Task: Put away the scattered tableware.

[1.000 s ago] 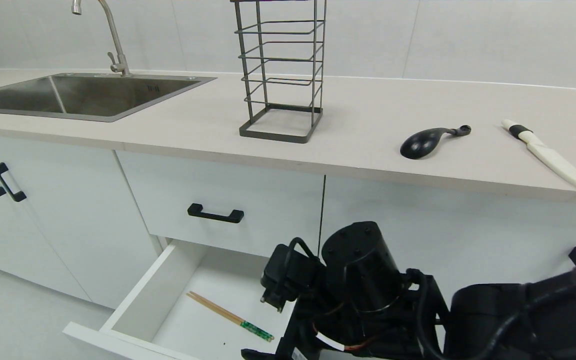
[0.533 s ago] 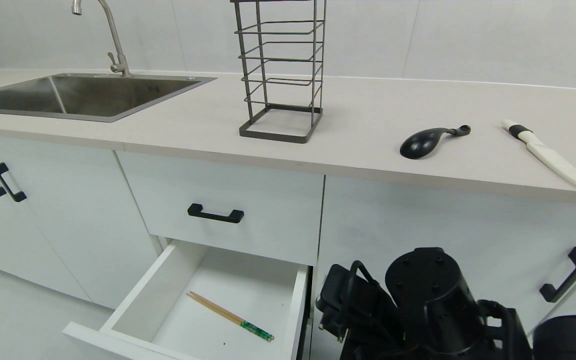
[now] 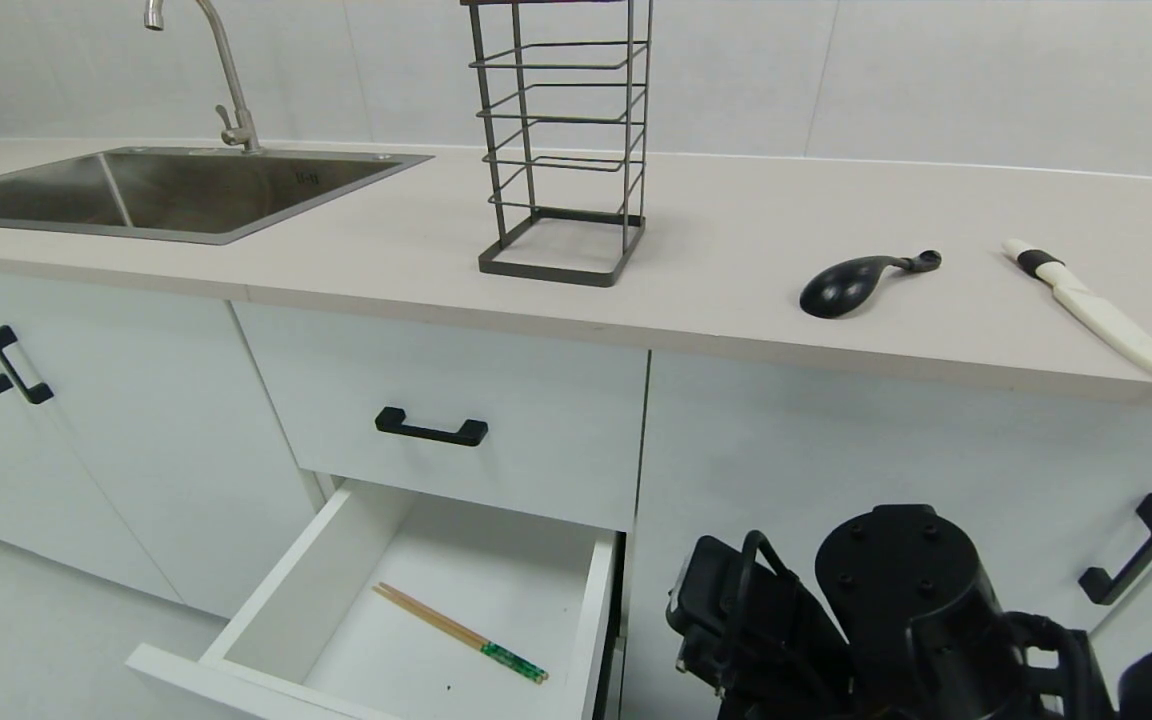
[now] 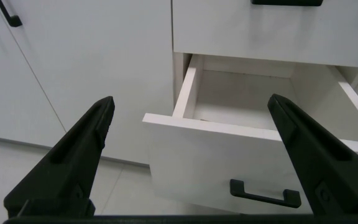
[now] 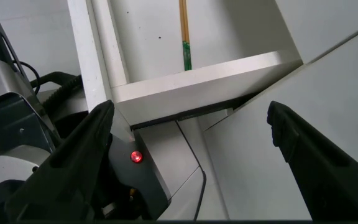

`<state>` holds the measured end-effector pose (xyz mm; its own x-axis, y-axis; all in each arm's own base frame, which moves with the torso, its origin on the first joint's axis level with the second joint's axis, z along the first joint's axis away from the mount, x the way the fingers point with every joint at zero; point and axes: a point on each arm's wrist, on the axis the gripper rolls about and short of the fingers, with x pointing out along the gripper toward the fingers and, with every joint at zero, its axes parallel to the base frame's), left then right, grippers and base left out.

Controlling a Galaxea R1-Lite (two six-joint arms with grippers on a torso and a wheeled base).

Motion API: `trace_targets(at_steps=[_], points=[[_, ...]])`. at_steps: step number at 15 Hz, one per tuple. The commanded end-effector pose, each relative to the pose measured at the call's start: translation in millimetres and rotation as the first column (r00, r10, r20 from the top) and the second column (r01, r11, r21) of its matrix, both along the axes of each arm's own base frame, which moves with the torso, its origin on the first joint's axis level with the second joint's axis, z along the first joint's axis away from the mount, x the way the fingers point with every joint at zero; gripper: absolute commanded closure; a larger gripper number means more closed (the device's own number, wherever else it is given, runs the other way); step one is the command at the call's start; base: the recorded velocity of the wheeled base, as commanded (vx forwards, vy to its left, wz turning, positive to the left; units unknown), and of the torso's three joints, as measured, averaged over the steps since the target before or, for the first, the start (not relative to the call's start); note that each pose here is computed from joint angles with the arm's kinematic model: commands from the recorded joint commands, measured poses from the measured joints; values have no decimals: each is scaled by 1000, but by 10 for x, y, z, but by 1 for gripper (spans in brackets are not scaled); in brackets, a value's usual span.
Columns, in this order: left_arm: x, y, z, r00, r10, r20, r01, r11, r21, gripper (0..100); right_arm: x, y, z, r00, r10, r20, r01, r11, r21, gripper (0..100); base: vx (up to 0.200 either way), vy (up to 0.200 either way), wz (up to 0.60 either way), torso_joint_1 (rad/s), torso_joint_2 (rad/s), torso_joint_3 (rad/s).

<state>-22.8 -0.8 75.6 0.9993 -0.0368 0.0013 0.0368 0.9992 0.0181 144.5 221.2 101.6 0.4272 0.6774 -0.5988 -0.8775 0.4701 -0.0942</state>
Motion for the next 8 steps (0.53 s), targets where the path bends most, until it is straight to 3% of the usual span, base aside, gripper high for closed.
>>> trace_targets(at_steps=[1,6,8], points=[[0,0,0,1000,0,0,0,1000,0,0,-1,-2,-1,1000,-3,0,3,1000,-2,0,0,0,0,0,0,0],[0,0,0,1000,0,0,0,1000,0,0,-36,-37,2,1000,0,5,1,1000,-8,0,0,0,0,0,0,0],[0,0,0,1000,0,0,0,1000,0,0,-60,-69,3,1000,-5,7,5,1000,-13,0,0,0,0,136,-149,-27]])
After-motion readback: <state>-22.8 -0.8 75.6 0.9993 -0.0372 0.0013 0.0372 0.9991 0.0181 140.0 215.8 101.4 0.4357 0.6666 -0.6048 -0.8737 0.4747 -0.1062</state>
